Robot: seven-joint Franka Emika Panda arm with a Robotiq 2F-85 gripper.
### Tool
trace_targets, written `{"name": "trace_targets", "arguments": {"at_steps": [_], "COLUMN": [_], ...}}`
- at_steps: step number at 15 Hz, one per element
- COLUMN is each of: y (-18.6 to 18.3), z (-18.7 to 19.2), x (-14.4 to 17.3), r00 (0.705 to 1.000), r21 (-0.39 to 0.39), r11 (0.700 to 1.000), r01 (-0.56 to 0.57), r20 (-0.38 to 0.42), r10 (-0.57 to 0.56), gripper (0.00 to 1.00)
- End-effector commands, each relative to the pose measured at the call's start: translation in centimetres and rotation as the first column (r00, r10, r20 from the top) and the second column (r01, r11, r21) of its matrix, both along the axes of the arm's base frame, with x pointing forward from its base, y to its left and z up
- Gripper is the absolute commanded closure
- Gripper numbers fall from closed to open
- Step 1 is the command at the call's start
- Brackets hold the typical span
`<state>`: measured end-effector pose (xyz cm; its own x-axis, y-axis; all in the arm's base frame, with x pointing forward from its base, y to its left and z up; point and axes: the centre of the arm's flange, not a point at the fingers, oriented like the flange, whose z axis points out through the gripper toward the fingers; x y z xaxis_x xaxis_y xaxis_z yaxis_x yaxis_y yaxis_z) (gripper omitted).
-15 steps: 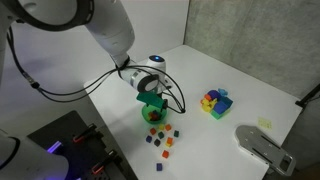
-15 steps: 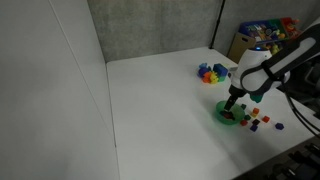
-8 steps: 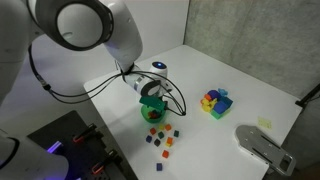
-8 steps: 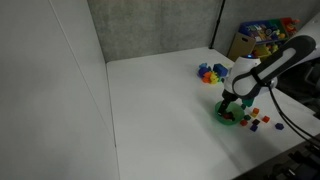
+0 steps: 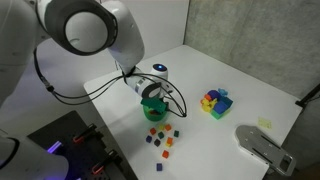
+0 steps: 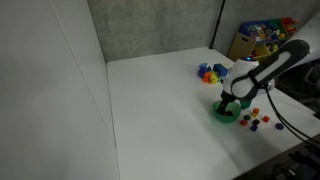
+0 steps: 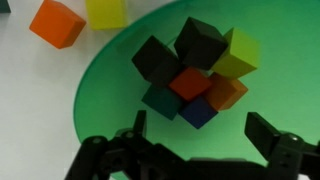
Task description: Move an orange block from the bowl to the table
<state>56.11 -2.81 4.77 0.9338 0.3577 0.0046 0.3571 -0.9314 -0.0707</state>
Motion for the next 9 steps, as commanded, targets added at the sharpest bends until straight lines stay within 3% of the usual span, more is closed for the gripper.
{"name": "trace_targets", "arguments": {"at_steps": [1,9], "y": [-0.9,-2.0], "z": [-0.1,-0.2], "x": [0.0,-3.2], "r00": [1.000,0.998], "r21": [-0.008,-0.040], "r11": [1.000,0.998], "r01": [0.001,0.046], "r20": [0.008,-0.041], "r10": [-0.001,-0.048], "gripper": [0.00,0.00]}}
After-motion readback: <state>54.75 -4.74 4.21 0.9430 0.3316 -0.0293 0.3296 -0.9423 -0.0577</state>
